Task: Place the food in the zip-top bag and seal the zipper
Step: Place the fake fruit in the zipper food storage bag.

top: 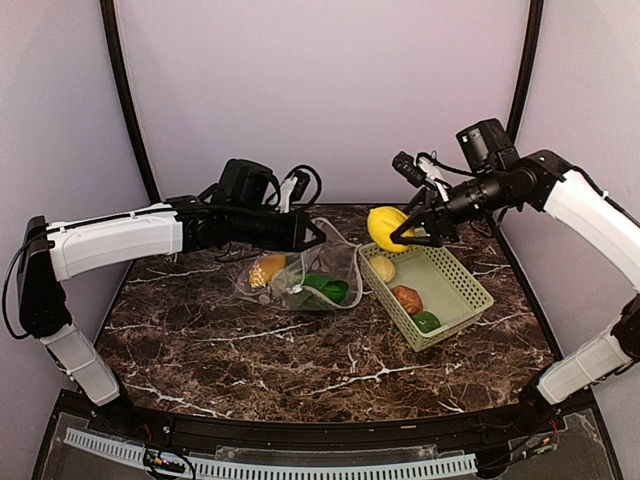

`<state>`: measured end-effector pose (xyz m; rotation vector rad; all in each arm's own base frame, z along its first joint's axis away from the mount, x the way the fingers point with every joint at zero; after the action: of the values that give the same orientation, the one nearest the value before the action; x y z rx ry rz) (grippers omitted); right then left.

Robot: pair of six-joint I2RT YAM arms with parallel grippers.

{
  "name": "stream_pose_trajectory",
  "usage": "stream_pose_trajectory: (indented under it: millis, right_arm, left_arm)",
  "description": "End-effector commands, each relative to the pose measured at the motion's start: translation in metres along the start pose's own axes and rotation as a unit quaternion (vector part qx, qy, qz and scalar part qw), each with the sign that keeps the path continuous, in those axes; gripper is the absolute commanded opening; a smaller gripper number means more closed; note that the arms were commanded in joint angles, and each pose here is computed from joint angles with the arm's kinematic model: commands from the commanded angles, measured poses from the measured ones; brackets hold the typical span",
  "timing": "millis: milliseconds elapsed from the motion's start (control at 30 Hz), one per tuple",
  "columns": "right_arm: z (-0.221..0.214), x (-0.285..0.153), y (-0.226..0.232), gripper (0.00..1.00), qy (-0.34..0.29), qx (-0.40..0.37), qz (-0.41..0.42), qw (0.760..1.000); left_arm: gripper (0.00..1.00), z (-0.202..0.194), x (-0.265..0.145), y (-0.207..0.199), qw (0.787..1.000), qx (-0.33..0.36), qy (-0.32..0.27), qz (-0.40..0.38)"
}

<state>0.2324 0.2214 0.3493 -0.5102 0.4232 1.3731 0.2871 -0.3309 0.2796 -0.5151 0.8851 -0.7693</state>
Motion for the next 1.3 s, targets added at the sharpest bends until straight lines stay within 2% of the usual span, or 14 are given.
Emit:
stream_pose_trajectory:
  millis: [0,167,500,833,967,1267]
  right_arm:
    - [0.018,0.010,0.011,0.47,-0.028,-0.010,0.052,0.998]
    - [0.025,0.026,0.017,0.47,-0.026,-0.034,0.065,0.997]
    - [0.030,0.063,0.019,0.48,0.017,-0.048,0.066,0.997]
    - [0.011,0.093,-0.016,0.50,0.130,0.007,-0.007,0.991]
    - [0.005,0.098,-0.023,0.50,0.152,0.012,-0.028,0.988]
    - [0.007,0.114,-0.031,0.52,0.168,0.014,-0.033,0.985]
  left_arm:
    - [0.01,0.013,-0.009,-0.022,0.999,-0.021,-0.027,-0.024]
    - [0.01,0.014,-0.012,-0.028,0.998,-0.040,-0.029,-0.035]
    - [0.01,0.013,-0.022,-0.040,0.998,-0.043,-0.032,-0.044]
    - [0.01,0.003,-0.035,-0.047,0.999,-0.035,-0.033,-0.024]
    - [0.01,-0.004,-0.037,-0.052,0.999,-0.025,-0.034,-0.017]
    - [0.01,-0.016,-0.009,-0.055,0.999,-0.035,-0.015,-0.021]
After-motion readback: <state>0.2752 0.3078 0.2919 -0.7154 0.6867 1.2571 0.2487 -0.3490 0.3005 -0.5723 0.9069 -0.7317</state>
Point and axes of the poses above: each gripper's point midway between its finger pads, its own x axis out along the fingers, its own y axis along the line the jaws close on, z = x × y, the point moved 7 cm from there along -x, back along the fingers, and after that the axes turned 15 degrees about -x, right-handed, at the moved point
